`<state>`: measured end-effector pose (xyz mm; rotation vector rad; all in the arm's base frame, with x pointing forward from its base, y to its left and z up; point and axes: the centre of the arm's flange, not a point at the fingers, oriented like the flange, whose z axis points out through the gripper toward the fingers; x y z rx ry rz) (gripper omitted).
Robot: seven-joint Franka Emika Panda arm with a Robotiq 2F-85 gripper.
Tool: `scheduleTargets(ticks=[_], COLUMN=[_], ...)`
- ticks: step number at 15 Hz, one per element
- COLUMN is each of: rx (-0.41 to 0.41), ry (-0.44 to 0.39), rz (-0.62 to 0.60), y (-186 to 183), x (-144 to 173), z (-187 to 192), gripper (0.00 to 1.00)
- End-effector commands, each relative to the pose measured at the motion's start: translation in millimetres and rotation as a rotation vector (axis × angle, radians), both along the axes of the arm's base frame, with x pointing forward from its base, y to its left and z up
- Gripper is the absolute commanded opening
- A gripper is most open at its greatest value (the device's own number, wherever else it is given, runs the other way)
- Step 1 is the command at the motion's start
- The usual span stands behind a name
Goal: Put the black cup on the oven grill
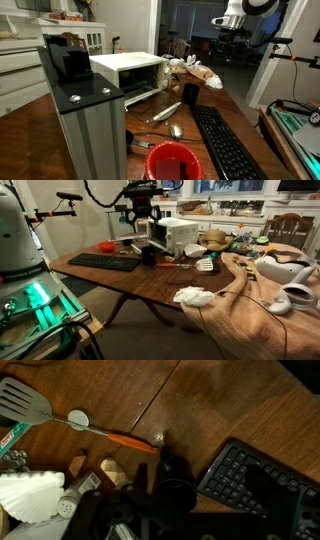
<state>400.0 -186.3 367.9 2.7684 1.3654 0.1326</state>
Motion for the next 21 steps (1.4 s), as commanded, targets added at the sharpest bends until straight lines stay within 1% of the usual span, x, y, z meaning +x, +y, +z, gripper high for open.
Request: scheduleTargets(ticks=[1,2,3,5,7,8,10,13,15,18,21], rx=[0.0,0.053,0.07,0.12,0.146,0.138,0.132,0.117,0.126,0.149,0.152], ry=[0.0,0.016,0.008,0.009,0.021,0.022,0.022,-0.007,-0.018,-0.015,-0.022], rz=[0.001,0.073,0.13,0.205,0.265,0.295,0.332,0.332,0.335,0.375,0.394], y=[0,-2,-1,-3,-5,-6,-8,-12,-12,-9,-6], x=[0,1,3,9,12,13,17,24,30,39,49], z=[0,-4,-10,-21,-38,-45,-59,-75,-85,-98,-109], gripper=[1.0,1.0,1.0,1.0,1.0,1.0,1.0,1.0,1.0,1.0,1.0])
